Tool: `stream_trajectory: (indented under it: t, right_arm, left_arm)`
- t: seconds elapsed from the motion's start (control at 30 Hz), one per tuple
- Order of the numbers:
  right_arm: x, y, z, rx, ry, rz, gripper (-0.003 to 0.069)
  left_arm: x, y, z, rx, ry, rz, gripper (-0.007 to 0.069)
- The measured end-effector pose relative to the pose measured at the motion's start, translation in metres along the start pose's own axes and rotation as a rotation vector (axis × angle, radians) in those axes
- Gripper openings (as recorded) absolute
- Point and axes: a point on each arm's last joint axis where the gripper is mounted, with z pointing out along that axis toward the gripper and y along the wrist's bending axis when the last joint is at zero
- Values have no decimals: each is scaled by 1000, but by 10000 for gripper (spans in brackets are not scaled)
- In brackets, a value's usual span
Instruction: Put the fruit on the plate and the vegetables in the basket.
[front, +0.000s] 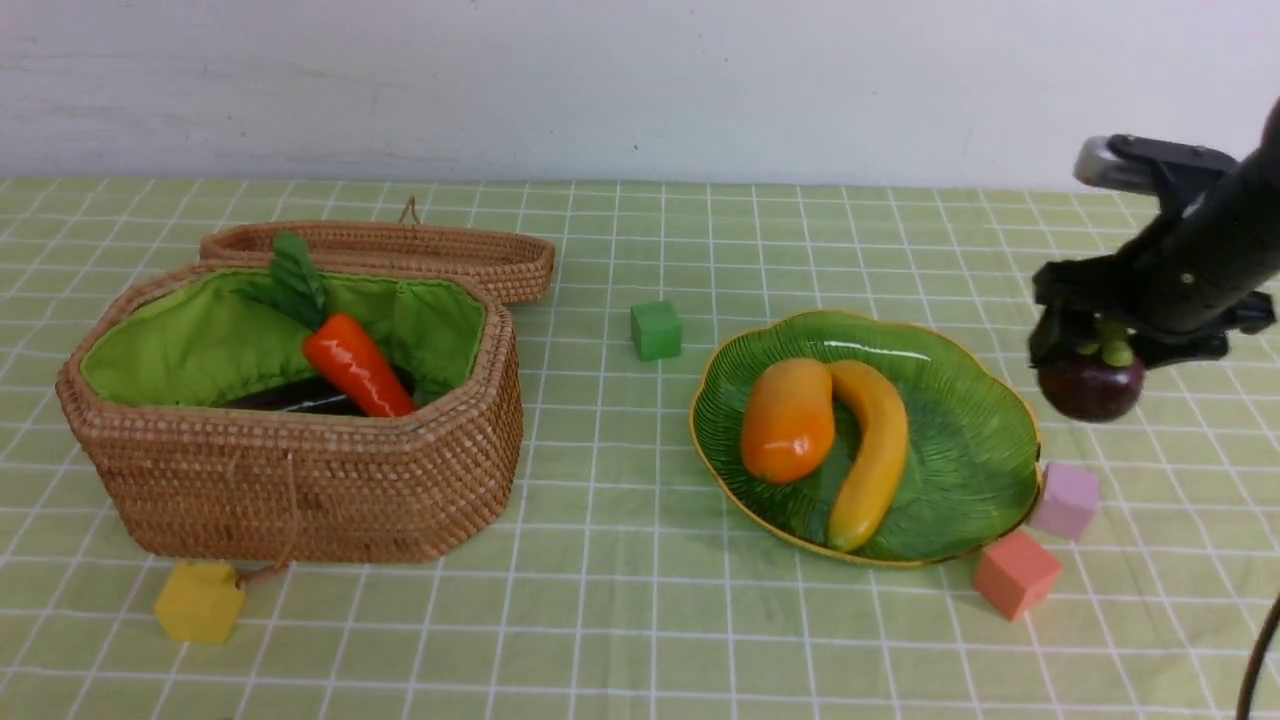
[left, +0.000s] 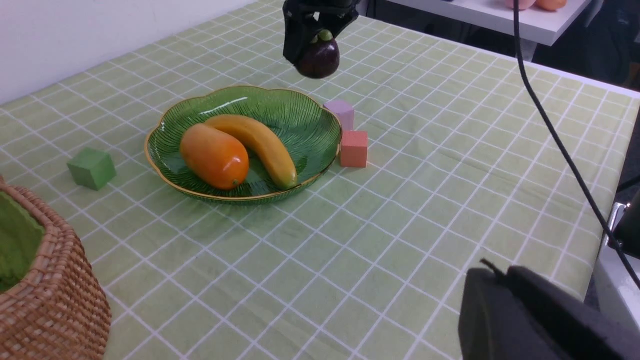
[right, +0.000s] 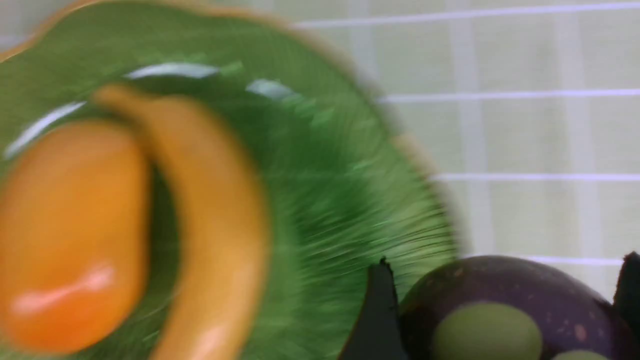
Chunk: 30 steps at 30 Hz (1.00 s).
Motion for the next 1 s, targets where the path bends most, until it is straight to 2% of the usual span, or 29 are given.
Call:
stream_trajectory:
  t: [0.13,0.33,0.5,0.63,0.73,0.83,0.93,0.97,1.0]
  right_arm:
    - [10,31,14,-56,52,-74,550]
    - [16,38,31,-61,90,-90,552]
    - [16,40,24,-61,91,-75,676]
    - [16,43,4,-69,76,-83,674]
    - [18,48,-22,-81,73,-97,638]
    - [26,51,-56,-79,99,-126,559]
    - [39,54,-102,-62,116,-168,417]
    - [41,54,-110,-61,113,-172,396]
    - [46,56,-128,-62,89,-182,325]
  left_arm:
    - [0,0,0,-3,-5,0,22]
    - [-1,0,0,-5,-7,0,22]
    - [-1,0,0,-4,-7,0,22]
    - [0,0,0,-3,-4,0,22]
    - [0,0,0,-1,-1,0,22]
    - [0,0,0,-1,-1,0,22]
    - [-1,1,0,-7,-10,-4,18]
    - [-1,1,0,-7,-11,-11,16]
    - [-1,1,0,-16,-12,-29,5]
